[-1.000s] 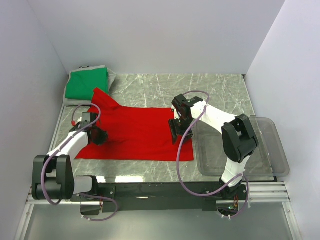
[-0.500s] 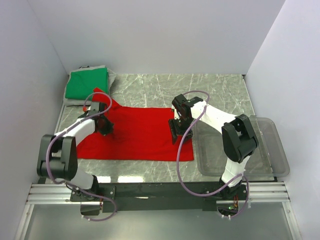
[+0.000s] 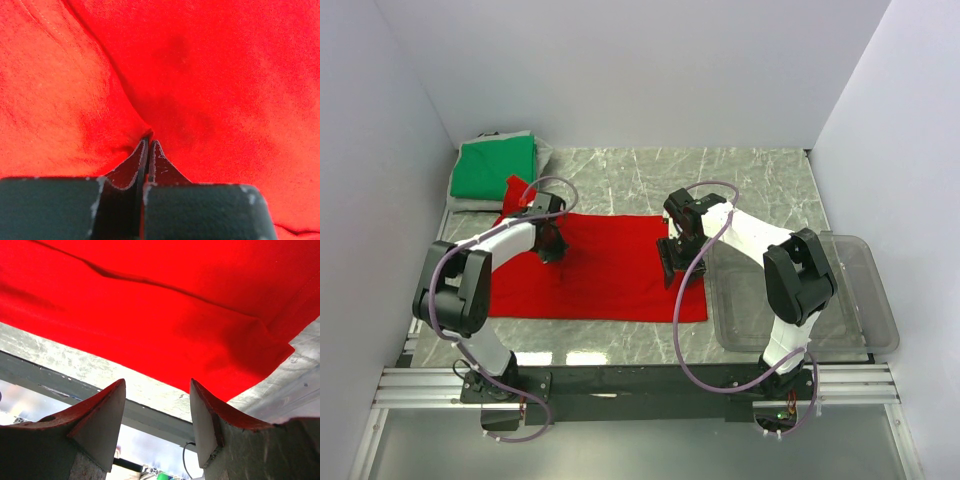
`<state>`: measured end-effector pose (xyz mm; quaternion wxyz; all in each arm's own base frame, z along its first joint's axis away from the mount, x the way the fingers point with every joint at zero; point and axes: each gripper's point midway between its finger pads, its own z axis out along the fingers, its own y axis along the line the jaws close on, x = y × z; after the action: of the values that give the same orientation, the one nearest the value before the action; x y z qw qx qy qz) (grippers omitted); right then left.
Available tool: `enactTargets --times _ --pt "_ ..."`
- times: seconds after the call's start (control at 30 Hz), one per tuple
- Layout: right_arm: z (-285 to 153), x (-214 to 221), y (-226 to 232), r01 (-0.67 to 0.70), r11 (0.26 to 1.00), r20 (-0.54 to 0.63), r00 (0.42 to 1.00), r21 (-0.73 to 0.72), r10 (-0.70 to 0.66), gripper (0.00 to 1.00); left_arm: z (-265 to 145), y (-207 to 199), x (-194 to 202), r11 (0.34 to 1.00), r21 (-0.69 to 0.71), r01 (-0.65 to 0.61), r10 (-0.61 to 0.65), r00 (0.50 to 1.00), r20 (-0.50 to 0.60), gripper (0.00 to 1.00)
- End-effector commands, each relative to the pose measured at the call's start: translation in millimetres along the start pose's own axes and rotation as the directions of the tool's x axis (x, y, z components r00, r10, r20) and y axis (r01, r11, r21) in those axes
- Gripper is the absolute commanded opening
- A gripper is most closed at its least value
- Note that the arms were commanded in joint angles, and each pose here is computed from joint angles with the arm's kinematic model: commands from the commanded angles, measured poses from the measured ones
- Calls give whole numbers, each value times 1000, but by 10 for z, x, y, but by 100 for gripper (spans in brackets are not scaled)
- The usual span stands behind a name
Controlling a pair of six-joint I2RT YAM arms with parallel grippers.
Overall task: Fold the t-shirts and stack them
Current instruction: Fold the tshirt
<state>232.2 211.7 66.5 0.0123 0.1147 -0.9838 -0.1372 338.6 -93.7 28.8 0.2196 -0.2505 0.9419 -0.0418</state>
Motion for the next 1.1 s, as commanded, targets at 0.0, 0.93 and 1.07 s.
enactTargets --times 0.0,0.93,1.07 --pt "-95 -2 46 20 1000 12 1000 -11 -20 61 -67 -87 -135 999 -20 -36 37 998 43 0" --pt "-69 -765 415 103 991 133 987 -83 -92 61 -485 183 -587 960 153 235 -249 965 79 79" --pt "143 -840 426 94 991 141 987 -97 -80 61 -323 361 -591 943 151 296 -309 949 69 79"
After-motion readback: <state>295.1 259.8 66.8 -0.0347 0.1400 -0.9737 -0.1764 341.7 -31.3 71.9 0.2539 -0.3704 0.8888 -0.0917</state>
